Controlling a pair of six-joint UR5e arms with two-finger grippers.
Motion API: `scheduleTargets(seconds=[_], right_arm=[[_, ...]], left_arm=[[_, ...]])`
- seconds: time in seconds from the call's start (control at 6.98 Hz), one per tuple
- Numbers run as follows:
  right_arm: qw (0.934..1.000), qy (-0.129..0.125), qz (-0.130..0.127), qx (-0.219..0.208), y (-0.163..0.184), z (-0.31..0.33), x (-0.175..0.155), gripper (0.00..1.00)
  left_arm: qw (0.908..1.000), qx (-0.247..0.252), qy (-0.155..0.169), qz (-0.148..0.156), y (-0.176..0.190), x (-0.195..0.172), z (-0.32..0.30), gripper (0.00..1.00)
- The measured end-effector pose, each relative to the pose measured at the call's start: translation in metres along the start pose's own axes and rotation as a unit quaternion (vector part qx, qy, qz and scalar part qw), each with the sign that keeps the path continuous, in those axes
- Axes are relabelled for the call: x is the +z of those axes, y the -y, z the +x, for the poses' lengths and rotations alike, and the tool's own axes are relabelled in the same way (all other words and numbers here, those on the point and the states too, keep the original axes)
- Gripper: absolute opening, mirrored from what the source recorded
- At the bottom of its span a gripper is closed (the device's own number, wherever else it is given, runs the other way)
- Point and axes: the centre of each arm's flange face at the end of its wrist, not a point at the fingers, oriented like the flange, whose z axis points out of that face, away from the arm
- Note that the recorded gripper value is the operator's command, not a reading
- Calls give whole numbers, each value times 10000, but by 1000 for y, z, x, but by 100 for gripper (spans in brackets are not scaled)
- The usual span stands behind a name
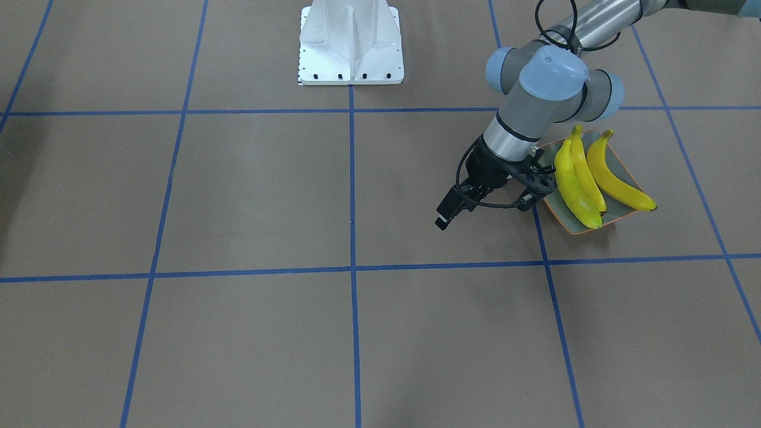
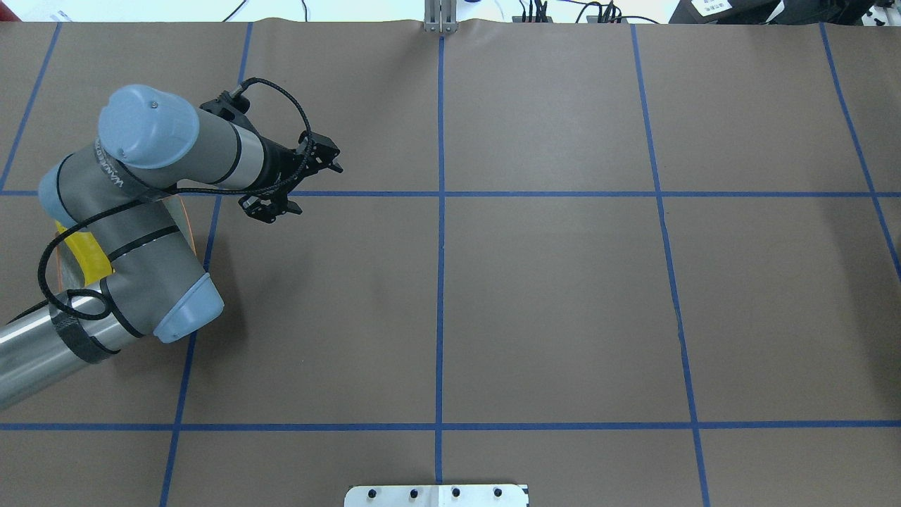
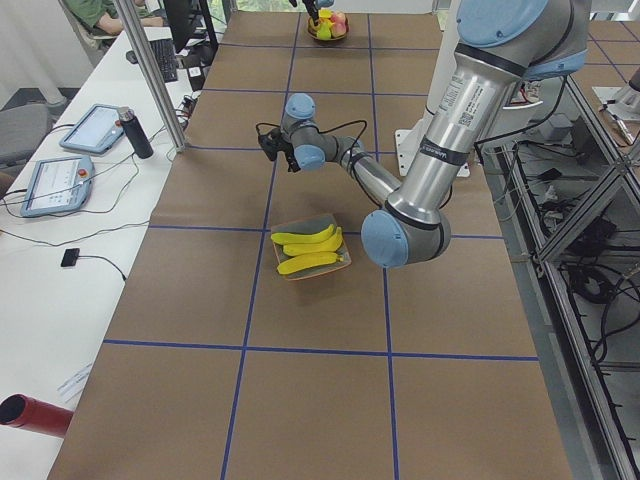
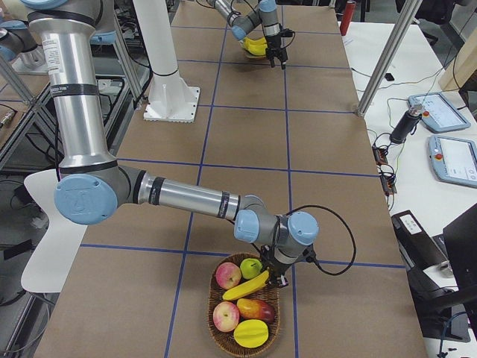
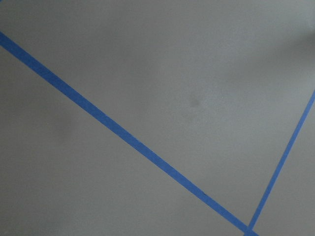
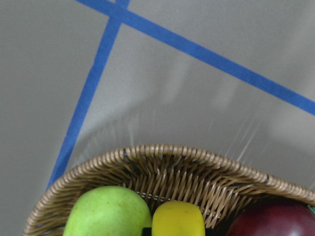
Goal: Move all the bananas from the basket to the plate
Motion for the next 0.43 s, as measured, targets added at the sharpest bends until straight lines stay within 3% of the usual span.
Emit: scheduleTargets(seconds=[0.43], right_arm=[[9990, -60, 353, 258, -20, 24, -36, 0]], left_arm=[[10000, -25, -20, -8, -1, -2, 1, 100]])
